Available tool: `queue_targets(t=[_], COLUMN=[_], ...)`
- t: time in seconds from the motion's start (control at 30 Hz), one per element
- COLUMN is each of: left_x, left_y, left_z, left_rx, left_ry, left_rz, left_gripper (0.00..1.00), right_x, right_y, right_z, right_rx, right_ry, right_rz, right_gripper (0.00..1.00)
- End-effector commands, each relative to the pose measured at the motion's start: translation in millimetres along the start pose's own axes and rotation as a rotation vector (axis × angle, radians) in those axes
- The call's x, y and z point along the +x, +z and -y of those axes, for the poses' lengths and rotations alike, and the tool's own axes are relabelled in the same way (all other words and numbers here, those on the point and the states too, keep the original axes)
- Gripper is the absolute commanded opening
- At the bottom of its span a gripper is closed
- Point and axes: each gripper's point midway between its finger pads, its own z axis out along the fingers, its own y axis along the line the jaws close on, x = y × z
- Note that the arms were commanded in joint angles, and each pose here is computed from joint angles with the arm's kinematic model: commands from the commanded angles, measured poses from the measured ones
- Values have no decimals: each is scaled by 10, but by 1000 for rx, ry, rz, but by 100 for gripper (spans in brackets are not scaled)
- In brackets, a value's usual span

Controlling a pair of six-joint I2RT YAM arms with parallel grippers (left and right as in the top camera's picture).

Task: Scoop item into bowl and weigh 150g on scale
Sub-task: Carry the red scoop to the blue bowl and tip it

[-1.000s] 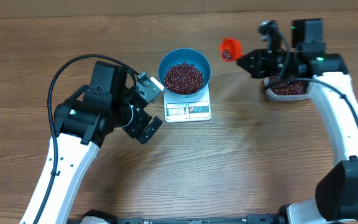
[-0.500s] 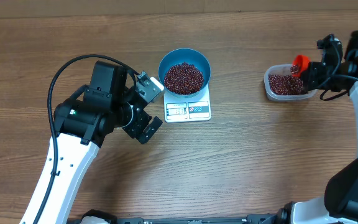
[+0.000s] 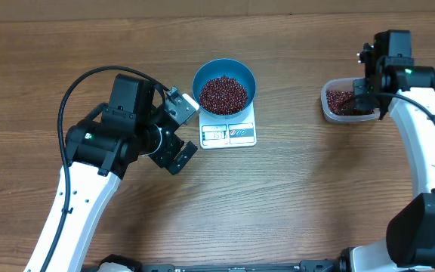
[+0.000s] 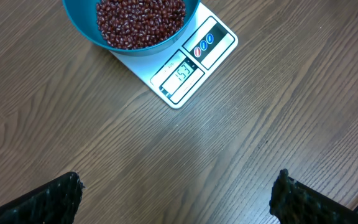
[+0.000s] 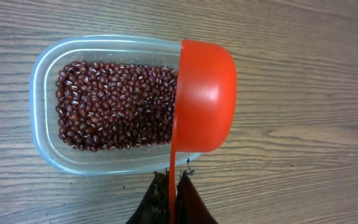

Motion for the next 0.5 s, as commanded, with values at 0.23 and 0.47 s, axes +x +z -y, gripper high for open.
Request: queue_targets(t=[0.23, 0.47], left_x=[7, 7], left_y=[15, 15], left_z=[-1, -1], left_rx=[7, 7], left_ry=[7, 7], left_rz=[-2, -2], left_gripper=[100, 100], right_x=[-201, -402], right_y=[-248, -559], right_z=[-254, -879], right_rx=[-151, -579], right_ry=[279, 393], right_rz=[82, 111], right_gripper=[4, 4])
